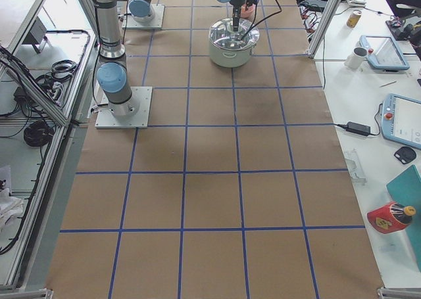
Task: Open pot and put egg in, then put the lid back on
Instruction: 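Grasp the lid knob with the right gripper and lift the lid off the pot, then hold the lid aside with the right gripper while the left gripper grasps the egg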
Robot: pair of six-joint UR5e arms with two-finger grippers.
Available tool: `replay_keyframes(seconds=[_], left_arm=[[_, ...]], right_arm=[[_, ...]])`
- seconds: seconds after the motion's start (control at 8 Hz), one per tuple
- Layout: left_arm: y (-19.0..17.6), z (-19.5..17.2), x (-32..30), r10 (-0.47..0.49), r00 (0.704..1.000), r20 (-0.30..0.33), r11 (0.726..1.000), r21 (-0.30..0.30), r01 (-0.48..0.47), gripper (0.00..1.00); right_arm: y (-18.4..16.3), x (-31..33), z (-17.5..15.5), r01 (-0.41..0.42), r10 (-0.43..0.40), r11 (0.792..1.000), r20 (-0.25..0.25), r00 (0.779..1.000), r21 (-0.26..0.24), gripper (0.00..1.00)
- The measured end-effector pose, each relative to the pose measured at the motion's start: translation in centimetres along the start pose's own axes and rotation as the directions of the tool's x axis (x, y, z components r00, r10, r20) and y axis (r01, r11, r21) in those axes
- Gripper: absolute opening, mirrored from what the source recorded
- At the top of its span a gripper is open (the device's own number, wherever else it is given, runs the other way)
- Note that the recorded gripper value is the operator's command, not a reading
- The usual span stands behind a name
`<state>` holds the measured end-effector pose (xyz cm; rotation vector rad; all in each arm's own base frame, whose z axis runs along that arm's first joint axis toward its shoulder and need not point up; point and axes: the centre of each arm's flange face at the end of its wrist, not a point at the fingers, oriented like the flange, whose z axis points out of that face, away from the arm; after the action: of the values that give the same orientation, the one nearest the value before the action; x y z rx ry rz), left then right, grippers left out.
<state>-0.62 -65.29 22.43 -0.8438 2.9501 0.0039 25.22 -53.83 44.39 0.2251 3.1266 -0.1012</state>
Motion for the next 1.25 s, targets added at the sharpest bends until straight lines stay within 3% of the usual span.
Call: replay_keyframes(seconds=[0.5,1.25], left_arm=[[0.0,0.8,0.0,0.002,1.0,0.008,1.0,-0.011,-0.002,0.72],[0.0,2.1,0.0,0.003,1.0,0.028,1.0,-0.027,-0.002,0.72]], right_arm=[[-0.5,7.5,-3.6,0.051,-0.052,0.998,-0.015,0.999,-0.029,0.36],[-0.3,9.3,-4.4,0.063,-0.063,0.997,-0.019,0.998,-0.035,0.35]])
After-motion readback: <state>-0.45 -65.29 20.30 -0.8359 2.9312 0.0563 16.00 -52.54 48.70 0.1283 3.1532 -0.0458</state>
